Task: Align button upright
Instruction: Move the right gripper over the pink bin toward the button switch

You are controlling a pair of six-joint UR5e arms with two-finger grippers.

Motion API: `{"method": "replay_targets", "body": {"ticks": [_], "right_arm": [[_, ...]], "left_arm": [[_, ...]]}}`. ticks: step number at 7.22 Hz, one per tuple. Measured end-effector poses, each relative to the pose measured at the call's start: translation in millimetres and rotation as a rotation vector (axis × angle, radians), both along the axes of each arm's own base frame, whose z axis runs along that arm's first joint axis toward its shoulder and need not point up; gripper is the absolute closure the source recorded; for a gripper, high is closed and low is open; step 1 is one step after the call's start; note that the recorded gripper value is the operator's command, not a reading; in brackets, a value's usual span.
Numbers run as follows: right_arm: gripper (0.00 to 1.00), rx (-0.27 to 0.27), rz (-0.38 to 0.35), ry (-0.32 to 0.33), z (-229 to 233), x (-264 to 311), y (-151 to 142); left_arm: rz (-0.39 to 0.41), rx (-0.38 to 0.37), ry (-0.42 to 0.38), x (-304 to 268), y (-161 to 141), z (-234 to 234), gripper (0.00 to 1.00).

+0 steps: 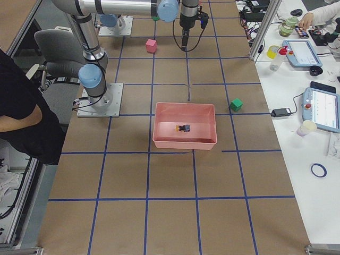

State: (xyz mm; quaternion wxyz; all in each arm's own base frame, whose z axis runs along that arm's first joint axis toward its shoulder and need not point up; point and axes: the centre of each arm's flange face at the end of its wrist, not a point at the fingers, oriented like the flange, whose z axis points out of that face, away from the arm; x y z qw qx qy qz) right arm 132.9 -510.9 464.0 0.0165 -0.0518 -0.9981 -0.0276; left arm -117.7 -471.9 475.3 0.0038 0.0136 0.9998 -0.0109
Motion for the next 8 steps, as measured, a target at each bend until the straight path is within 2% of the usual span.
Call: {"method": "replay_targets", "body": {"ticks": [8], "right_arm": [[0.00, 0.000, 0.006, 0.023, -2.5, -4.9, -1.3]], "left_arm": [[0.001, 0.000, 0.004, 0.6, -0.9, -0.6, 0.00]]}}
